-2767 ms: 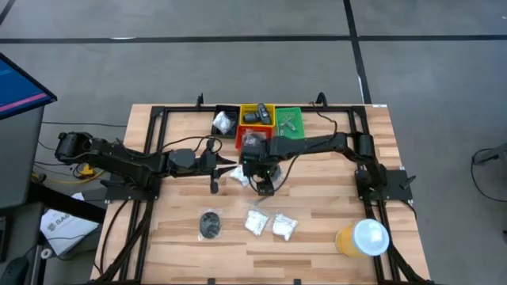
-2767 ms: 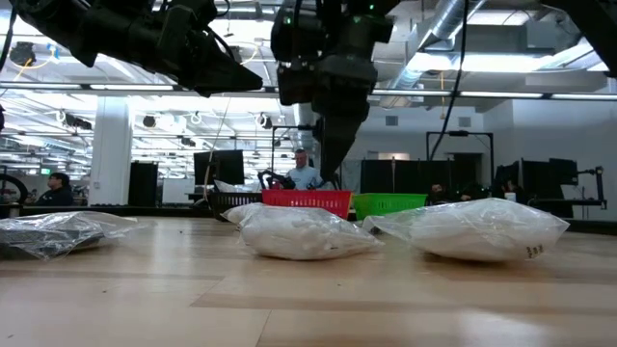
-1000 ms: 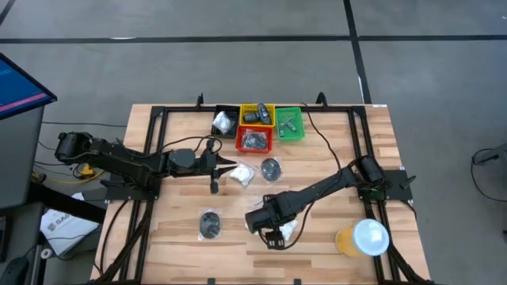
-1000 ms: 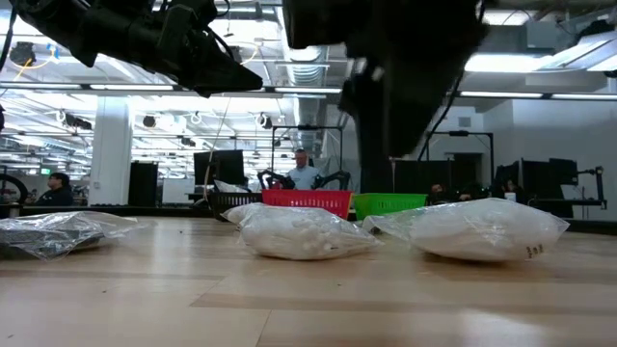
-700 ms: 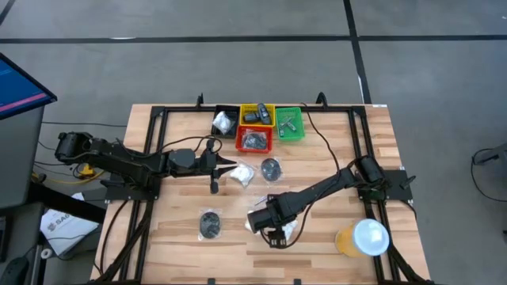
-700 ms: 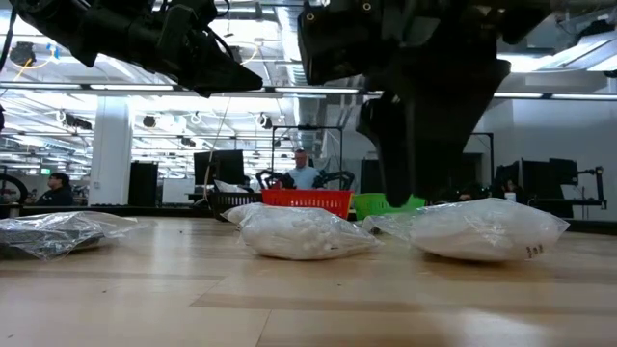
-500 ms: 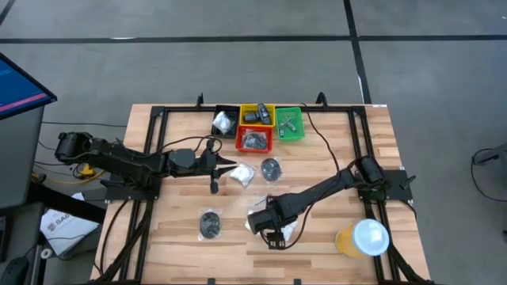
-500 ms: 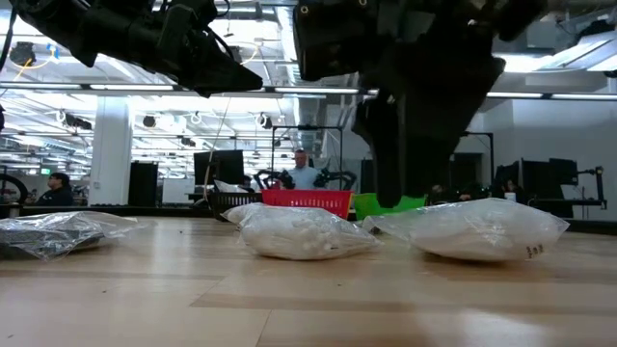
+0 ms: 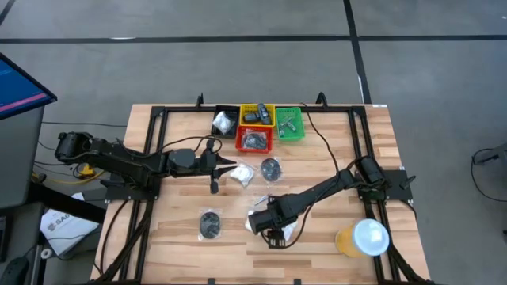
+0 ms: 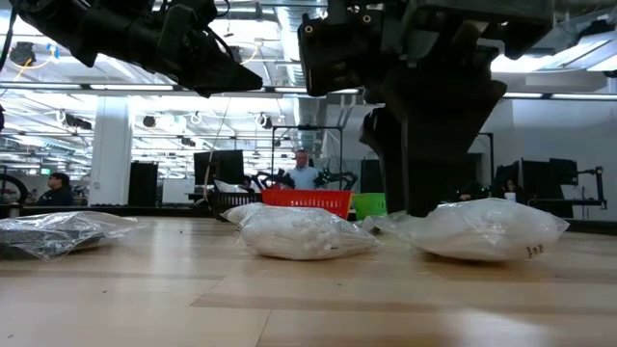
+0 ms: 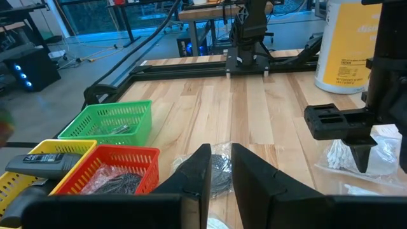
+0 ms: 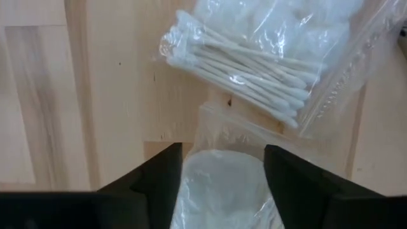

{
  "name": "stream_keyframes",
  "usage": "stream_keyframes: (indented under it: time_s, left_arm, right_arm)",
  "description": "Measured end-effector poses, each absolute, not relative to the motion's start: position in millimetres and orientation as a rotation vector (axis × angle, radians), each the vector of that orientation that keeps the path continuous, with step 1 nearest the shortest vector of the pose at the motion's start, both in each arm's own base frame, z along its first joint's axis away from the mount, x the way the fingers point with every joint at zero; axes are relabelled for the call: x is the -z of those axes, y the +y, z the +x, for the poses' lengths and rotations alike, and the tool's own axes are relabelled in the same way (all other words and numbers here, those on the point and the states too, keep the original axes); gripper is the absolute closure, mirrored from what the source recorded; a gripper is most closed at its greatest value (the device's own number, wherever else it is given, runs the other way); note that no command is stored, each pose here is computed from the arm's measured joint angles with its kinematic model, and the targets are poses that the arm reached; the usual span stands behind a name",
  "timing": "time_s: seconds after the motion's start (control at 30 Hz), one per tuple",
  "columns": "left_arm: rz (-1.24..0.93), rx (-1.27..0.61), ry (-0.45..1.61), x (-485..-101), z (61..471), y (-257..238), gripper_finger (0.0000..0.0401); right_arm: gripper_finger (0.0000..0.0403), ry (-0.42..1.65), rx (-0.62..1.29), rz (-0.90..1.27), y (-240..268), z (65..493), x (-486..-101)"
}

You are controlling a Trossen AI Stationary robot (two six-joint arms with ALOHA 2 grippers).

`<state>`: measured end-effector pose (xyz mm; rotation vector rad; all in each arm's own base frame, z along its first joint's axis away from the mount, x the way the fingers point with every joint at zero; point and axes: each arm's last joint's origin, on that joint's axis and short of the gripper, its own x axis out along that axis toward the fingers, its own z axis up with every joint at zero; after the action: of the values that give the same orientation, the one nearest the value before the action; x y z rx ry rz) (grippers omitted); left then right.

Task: Pick & Place Travel size toiletries
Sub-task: Put the cotton pack into the black bin

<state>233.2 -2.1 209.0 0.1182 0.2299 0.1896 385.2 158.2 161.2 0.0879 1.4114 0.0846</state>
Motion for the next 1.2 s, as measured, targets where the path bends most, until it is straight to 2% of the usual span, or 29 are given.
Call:
stream_keyframes:
  time_s: [0.27, 0.37, 0.67, 0.83, 1.2]
  left_arm:
    - [0.118, -0.19, 0.23, -209.0, 233.2, -2.0, 0.0347]
    - [0.118, -0.19, 0.23, -209.0, 233.2, -2.0, 0.0347]
    - [0.118, -0.19, 0.23, -208.9, 233.2, -2.0, 0.0347]
    - [0.118, -0.19, 0.234, -207.7, 232.7, -2.0, 0.0347]
    - [0.103, -0.192, 0.233, -207.4, 232.6, -2.0, 0.0347]
  right_arm:
    - [0.0294, 1.413, -0.088, 0.084, 160.0, 384.3, -161.3]
    - [0.032, 1.41, -0.108, 0.063, 165.4, 382.3, -161.3]
    - [0.0338, 1.459, -0.11, -0.033, 172.6, 380.4, -139.1]
    - [0.0394, 1.475, -0.13, -0.095, 175.3, 378.0, -135.9]
    - [0.0402, 1.469, -0.144, -0.101, 176.9, 378.1, -138.3]
